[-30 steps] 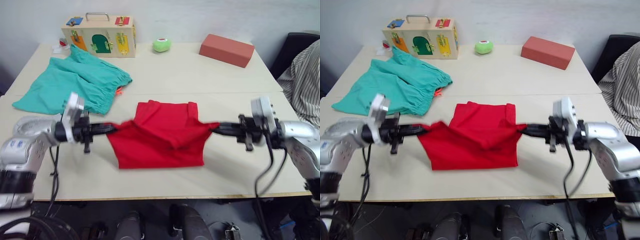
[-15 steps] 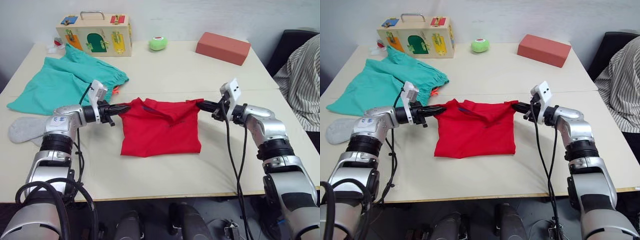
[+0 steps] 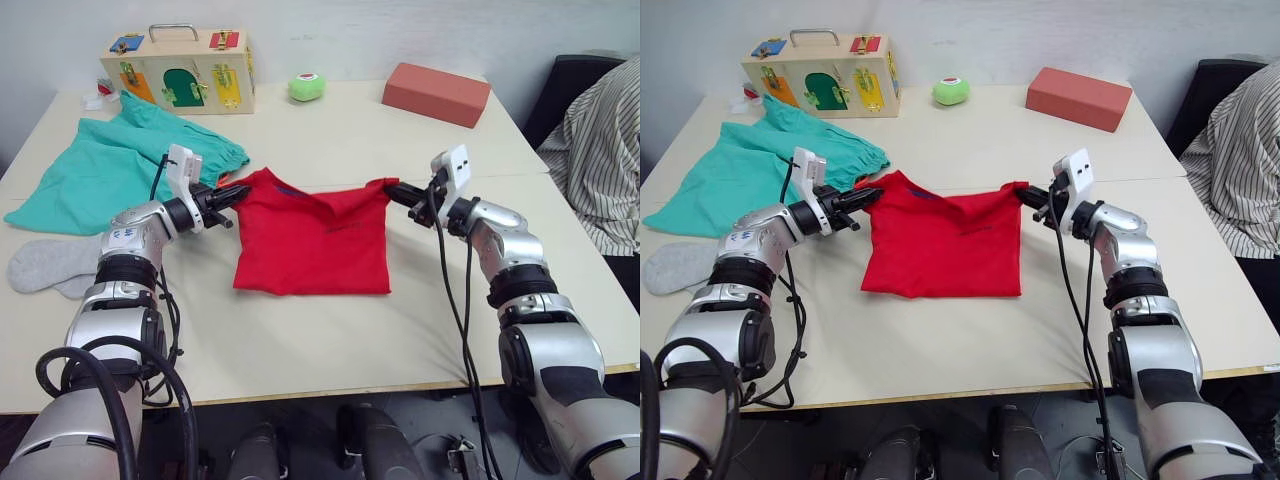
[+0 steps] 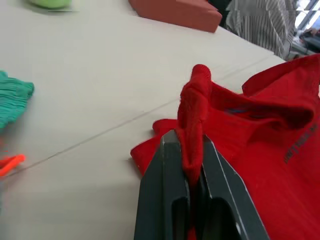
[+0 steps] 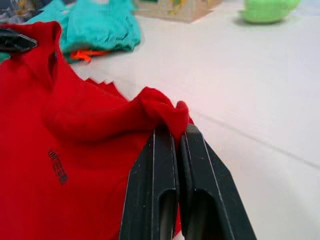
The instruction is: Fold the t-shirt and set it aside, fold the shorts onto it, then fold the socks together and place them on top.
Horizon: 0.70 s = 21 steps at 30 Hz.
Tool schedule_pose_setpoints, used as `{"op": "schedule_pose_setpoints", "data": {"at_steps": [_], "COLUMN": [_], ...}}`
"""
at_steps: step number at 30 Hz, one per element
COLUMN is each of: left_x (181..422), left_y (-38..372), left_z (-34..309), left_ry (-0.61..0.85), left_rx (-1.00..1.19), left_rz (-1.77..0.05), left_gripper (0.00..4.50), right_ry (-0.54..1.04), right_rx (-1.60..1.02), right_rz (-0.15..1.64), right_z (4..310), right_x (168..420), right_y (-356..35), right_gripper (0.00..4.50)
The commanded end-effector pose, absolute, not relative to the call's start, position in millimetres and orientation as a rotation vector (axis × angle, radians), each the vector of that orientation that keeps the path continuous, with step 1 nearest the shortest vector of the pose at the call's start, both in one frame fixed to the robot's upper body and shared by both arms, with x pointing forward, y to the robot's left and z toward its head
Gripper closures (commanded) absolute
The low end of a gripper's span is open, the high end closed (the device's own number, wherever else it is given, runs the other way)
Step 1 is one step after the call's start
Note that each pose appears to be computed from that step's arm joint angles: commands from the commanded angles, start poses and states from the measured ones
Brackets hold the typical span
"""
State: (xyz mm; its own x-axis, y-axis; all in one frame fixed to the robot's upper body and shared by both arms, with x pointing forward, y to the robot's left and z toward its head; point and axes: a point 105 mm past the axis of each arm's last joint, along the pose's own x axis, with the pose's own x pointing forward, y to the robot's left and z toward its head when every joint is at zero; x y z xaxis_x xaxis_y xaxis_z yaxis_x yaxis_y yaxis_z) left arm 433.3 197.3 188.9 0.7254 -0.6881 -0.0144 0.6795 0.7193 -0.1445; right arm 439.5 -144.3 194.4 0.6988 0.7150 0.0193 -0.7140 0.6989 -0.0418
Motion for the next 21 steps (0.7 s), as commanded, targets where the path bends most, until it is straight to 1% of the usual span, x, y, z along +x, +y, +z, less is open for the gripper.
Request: {"op": "schedule_pose_setpoints", "data": {"at_steps": [1,6,9,12,13,16,18,19,20,21], "left_x": [437,442,445,447,448,452,453,454,453,452], "left_y": [200,193,193,196,198,207,214,218,223,225], "left_z": [197,182,178,175,175,180,190,195,201,207], "left_ry": [0.045,0.088,0.091,0.094,0.091,0.052,-0.004,-0.031,-0.066,-0.095], "left_rx": [-0.106,-0.068,-0.079,-0.082,-0.08,-0.08,-0.075,-0.075,-0.074,-0.074], "left_rz": [-0.729,-0.692,-0.659,-0.62,-0.608,-0.533,-0.491,-0.471,-0.454,-0.454], "left_gripper": [4.48,4.48,4.48,4.48,3.97,3.23,2.48,2.27,1.89,1.66], "right_ry": [-0.046,0.046,0.051,0.034,0.023,0.001,-0.014,-0.021,-0.046,-0.065], "right_rx": [-0.018,0.0,0.051,0.048,0.041,0.048,0.048,0.043,0.023,0.015], "right_rz": [0.701,0.581,0.608,0.601,0.594,0.538,0.507,0.493,0.465,0.443], "right_z": [200,180,177,177,178,179,182,183,186,190], "right_x": [450,460,459,459,460,461,462,461,461,461], "right_y": [-150,-157,-149,-147,-147,-157,-165,-170,-177,-183], "right_gripper": [4.5,4.5,4.5,4.5,4.04,3.23,2.41,2.18,1.75,1.51]}}
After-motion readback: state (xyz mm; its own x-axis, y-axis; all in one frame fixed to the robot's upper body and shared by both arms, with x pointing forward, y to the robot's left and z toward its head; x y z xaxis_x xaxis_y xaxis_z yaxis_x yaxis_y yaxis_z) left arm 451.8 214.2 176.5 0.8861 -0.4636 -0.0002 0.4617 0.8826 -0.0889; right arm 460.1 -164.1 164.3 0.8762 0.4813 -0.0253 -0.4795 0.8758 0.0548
